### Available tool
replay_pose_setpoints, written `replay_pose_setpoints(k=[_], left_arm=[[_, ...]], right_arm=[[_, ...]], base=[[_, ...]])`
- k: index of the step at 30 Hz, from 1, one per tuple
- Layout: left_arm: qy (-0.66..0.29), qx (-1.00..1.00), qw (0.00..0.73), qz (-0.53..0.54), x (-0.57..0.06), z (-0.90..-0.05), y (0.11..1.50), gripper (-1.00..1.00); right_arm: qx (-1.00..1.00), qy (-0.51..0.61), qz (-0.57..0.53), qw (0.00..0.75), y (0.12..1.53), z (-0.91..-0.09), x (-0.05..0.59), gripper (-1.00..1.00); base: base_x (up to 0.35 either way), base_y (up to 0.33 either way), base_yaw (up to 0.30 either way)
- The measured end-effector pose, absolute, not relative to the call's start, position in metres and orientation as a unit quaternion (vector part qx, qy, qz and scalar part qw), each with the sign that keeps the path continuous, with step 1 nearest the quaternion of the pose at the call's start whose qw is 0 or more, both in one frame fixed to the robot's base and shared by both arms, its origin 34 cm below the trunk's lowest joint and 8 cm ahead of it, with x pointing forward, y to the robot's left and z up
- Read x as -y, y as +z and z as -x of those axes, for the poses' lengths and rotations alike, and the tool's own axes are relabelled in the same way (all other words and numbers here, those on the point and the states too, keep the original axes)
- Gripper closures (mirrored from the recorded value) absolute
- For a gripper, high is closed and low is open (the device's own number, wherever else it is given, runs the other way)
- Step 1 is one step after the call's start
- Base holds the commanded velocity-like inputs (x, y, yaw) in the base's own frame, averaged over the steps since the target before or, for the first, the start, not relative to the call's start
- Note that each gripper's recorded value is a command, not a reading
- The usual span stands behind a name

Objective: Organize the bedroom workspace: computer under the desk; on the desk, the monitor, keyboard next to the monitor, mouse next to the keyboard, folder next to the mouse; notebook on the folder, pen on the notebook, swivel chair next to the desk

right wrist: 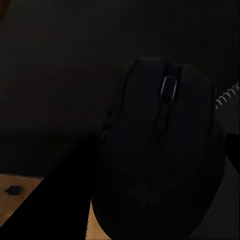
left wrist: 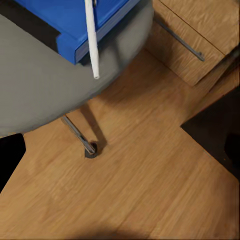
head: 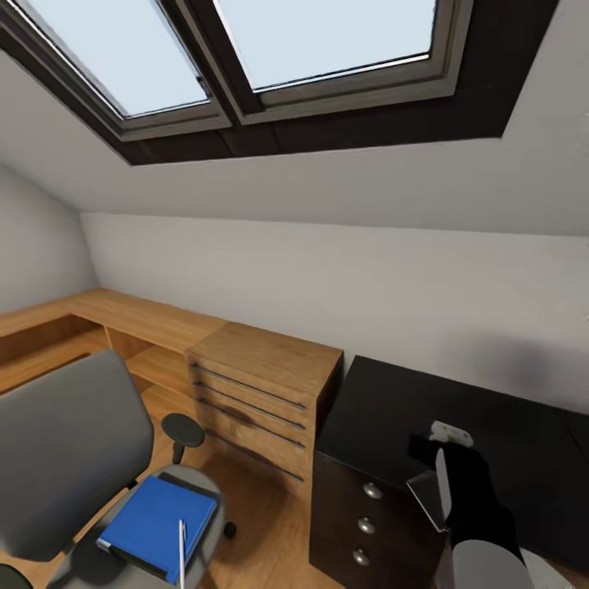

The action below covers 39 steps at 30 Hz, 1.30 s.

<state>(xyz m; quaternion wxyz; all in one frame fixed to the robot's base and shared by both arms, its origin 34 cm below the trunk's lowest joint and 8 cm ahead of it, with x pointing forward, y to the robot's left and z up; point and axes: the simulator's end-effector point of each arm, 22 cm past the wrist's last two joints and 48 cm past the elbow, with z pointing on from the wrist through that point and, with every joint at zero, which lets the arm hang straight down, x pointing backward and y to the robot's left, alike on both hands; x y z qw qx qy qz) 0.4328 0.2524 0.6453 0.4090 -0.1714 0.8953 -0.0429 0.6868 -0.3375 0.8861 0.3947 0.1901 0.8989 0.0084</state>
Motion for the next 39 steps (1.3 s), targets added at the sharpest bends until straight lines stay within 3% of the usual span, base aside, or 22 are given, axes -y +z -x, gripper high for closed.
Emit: replay_pose_setpoints(k=[7,12,22,39], left_arm=[[-0.065,-0.88,0.452,0.13,-0.22,-0.48,0.692,-1.0],[-0.061,-0.889,0.438,0.12,-0.218,-0.466,0.686,-1.0],[-0.036,-0.898,0.425,0.114,-0.248,-0.445,0.681,-1.0],[-0.025,-0.901,0.418,0.112,-0.263,-0.435,0.692,-1.0]], right_arm=[[-0.886,0.028,-0.24,0.396,0.886,-0.679,0.356,1.0],[-0.885,0.028,-0.247,0.393,0.887,-0.676,0.36,1.0],[-0.852,0.002,-0.287,0.438,0.9,-0.671,0.4,1.0],[-0.825,-0.001,-0.395,0.405,0.879,-0.618,0.451,1.0]], base=[[0.0,0.0,-0.164],[0.0,0.0,-0.173],[0.0,0.0,-0.166],[0.0,0.0,-0.19]])
